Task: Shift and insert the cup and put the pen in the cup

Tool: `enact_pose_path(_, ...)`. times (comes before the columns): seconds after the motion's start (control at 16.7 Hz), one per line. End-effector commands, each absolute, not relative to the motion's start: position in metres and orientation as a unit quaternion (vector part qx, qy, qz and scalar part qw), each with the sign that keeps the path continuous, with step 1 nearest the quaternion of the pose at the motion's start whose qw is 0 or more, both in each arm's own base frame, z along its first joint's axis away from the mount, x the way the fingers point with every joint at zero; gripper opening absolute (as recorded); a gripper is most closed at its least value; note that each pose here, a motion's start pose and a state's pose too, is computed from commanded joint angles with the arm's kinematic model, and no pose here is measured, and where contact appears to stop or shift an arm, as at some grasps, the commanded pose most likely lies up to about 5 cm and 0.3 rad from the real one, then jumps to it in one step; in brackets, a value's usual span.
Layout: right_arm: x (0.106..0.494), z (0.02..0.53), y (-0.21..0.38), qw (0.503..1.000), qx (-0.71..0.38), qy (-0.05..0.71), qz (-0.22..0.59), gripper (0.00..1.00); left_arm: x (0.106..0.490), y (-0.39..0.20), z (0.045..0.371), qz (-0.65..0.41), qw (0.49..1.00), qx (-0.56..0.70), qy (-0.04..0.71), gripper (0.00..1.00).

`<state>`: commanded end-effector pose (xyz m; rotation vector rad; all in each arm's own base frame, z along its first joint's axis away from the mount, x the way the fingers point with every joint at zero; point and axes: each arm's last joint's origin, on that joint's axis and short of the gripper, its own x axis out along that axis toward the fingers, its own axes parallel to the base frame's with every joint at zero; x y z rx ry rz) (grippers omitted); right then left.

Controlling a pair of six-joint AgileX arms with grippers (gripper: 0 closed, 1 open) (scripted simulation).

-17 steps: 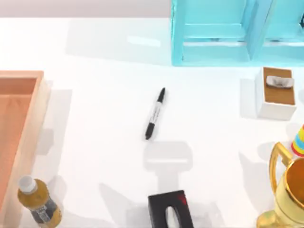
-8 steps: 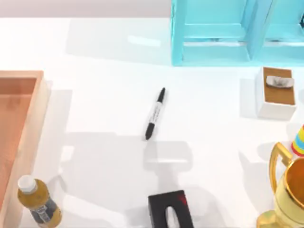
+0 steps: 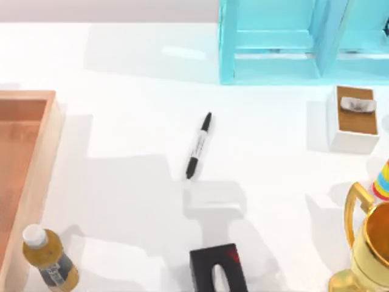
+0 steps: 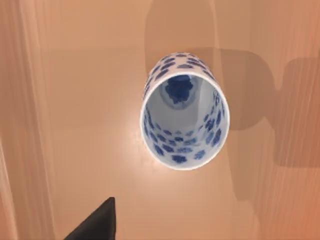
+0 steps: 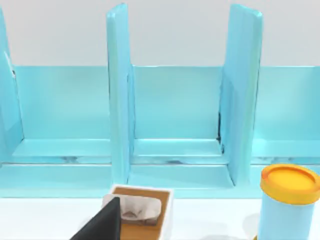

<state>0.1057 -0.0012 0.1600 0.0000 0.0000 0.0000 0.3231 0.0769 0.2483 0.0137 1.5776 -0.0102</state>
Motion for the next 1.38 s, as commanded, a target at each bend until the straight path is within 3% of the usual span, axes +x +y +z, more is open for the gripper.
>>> enact_pose_path(0.24, 0.106, 0.16, -0.001, 1.0, 0.0, 0.0, 0.0, 1.0, 0.324, 0.076, 0.236, -0.005, 0.703, 0.006, 0.711, 1.0)
enact_pose_path(0.72, 0.106, 0.16, -0.001, 1.0, 0.0, 0.0, 0.0, 1.0, 0.324, 0.077, 0.155, -0.004, 0.706, 0.006, 0.708, 1.0)
enact_pose_path(1.02, 0.106, 0.16, -0.001, 1.0, 0.0, 0.0, 0.0, 1.0, 0.322, 0.077, 0.148, -0.005, 0.705, 0.006, 0.71, 1.0)
enact_pose_path(1.38, 0.106, 0.16, -0.001, 1.0, 0.0, 0.0, 0.0, 1.0, 0.322, 0.077, 0.148, -0.005, 0.705, 0.006, 0.71, 0.55)
